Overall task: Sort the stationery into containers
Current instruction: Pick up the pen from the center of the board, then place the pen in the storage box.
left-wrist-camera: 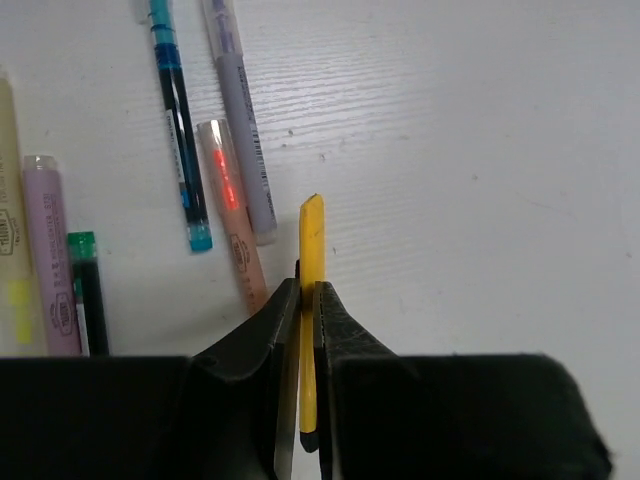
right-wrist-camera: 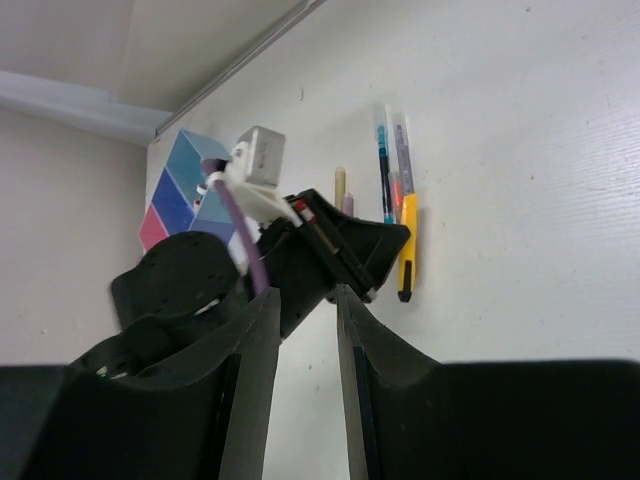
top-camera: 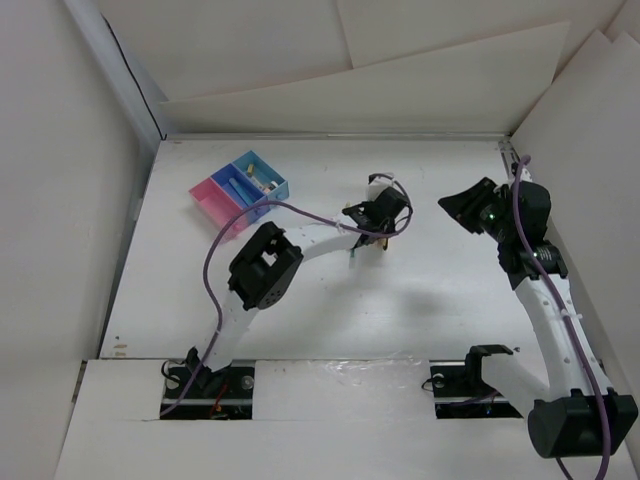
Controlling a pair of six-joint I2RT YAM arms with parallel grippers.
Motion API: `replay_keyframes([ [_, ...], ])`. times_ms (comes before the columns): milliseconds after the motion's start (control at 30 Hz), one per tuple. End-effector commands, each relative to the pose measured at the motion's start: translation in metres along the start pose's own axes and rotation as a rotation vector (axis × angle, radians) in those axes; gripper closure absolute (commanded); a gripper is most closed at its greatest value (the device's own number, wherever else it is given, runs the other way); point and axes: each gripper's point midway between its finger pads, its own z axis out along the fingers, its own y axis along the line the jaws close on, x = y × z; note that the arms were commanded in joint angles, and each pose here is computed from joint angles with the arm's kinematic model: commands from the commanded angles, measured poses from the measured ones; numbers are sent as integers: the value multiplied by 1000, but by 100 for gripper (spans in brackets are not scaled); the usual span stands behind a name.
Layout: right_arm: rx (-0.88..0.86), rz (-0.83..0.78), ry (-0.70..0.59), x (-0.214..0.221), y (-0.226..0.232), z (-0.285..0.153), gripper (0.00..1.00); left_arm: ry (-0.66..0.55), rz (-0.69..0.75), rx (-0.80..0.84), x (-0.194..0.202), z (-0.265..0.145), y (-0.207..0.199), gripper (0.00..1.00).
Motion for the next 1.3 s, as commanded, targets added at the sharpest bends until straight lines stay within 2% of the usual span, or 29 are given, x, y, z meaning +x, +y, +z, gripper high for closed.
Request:
replay_keyframes([
  [0, -44, -12, -38, -9, 8, 1, 65, -132, -63, 187, -60, -54, -42, 100],
  [133, -38, -9, -31, -8, 6, 4, 65, -171, -111, 248, -82, -83, -47, 100],
  [233, -48, -14, -42, -10, 7, 5, 65, -190, -190, 230, -96, -86, -15, 100],
  [333, -53, -7, -30, -5, 4, 16, 65, -234, -302, 129, -119, -92, 54, 100],
  [367, -53, -7, -9, 2, 3, 24, 65, -268, -370, 106, -133, -97, 91, 100],
  [467, -49, -8, 36, 15, 2, 34, 65, -330, -469, 82, -152, -109, 143, 100],
  [500, -51, -12, 46, 19, 3, 39, 65, -360, -503, 34, -158, -117, 178, 100],
  [600, -58, -21, 77, 29, 8, 47, 65, -420, -581, -30, -174, -128, 221, 100],
  [633, -51, -24, 82, 34, 6, 51, 65, -436, -624, -73, -176, -130, 251, 100],
  [767, -51, -42, 110, 54, 7, 59, 66, -469, -715, -137, -178, -138, 312, 100],
  [1033, -42, -60, 136, 77, 10, 72, 67, -484, -733, -313, -180, -140, 372, 100],
  [1267, -27, -59, 134, 79, 6, 72, 67, -431, -709, -386, -176, -119, 390, 100],
])
